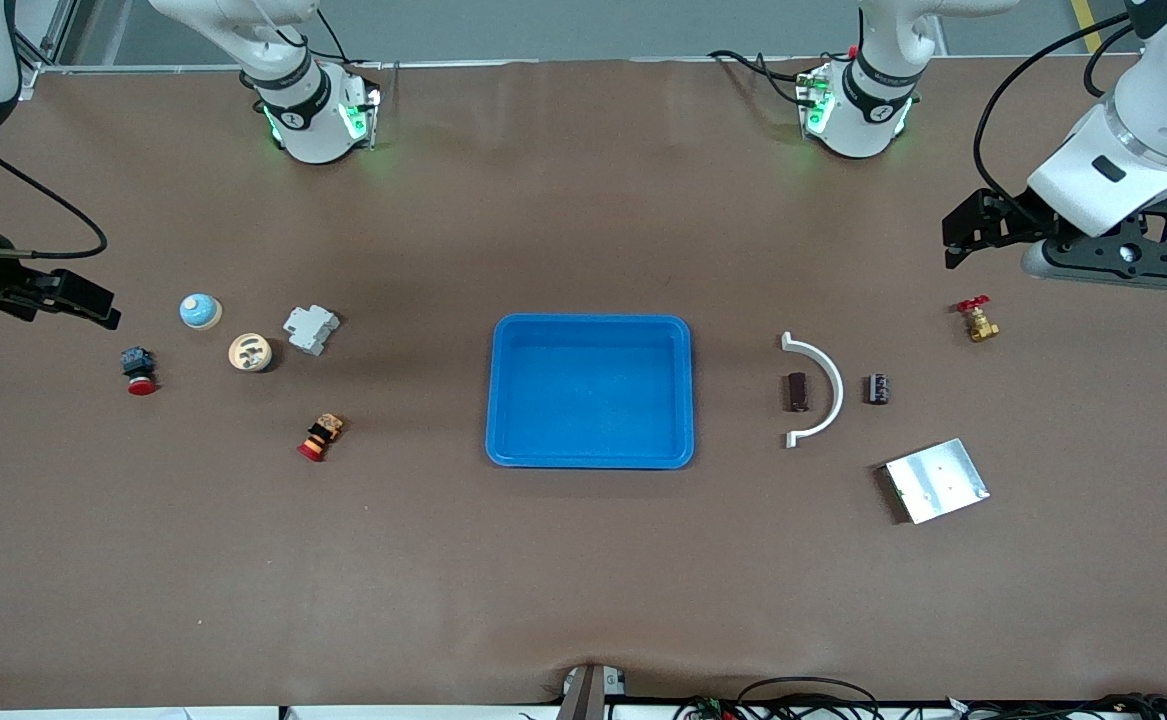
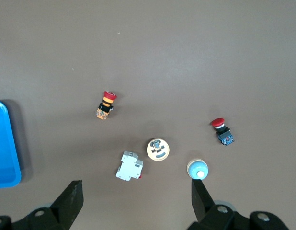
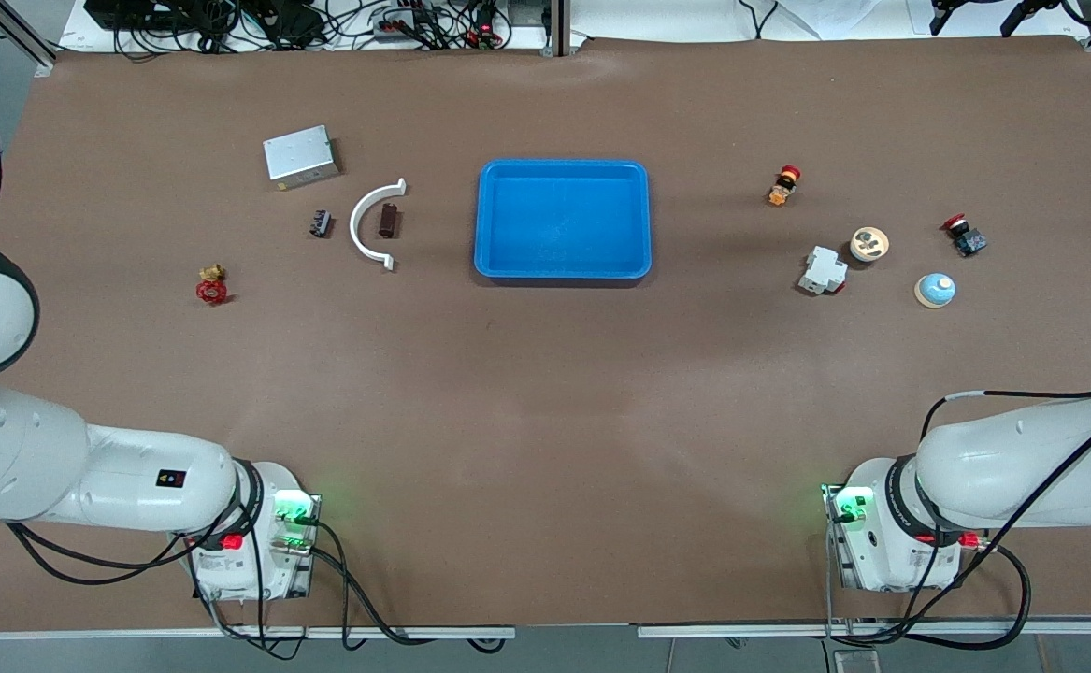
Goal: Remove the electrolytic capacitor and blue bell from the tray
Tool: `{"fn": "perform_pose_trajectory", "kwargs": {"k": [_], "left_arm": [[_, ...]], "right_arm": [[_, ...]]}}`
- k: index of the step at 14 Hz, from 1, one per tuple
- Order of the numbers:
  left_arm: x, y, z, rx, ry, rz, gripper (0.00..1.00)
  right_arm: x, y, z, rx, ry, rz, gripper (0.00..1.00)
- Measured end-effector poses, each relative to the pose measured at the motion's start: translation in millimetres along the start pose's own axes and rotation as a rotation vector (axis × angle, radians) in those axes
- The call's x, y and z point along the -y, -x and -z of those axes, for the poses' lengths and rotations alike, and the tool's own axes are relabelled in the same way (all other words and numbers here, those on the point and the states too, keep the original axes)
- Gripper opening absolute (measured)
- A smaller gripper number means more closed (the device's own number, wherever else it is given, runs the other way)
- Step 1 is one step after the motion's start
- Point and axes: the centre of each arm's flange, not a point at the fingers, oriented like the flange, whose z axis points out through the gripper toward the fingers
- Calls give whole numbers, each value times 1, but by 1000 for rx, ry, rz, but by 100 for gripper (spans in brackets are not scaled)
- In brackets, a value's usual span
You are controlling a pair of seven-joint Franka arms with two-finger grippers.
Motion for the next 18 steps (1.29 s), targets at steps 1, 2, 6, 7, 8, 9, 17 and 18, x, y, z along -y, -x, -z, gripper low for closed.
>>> {"fn": "perform_pose_trajectory", "kwargs": {"k": [1, 2, 6, 7, 8, 9, 17, 18], "left_arm": [[0, 0, 1, -1, 0, 0, 100], [0, 0, 1, -2, 0, 0, 100], [0, 1, 2, -4, 0, -1, 100], [0, 1, 2, -5, 0, -1, 100], [0, 1, 3, -6, 0, -1, 100], [0, 1, 3, -6, 0, 0, 100], [6, 0, 4, -15, 0, 11, 100], [6, 0, 4, -15, 0, 11, 100]], "right_arm": [[-2, 1, 0, 4, 0, -2, 100], [-4, 1, 0, 5, 1, -7, 100], [-11, 0, 2, 3, 1, -19, 100], [-11, 1, 1, 7, 1, -19, 100], [-12, 1, 1, 13, 1, -19, 100], [-12, 2, 1, 15, 1, -20, 100], [-15, 18, 42, -23, -13, -26, 100], [-16, 17, 42, -22, -13, -27, 100]]}}
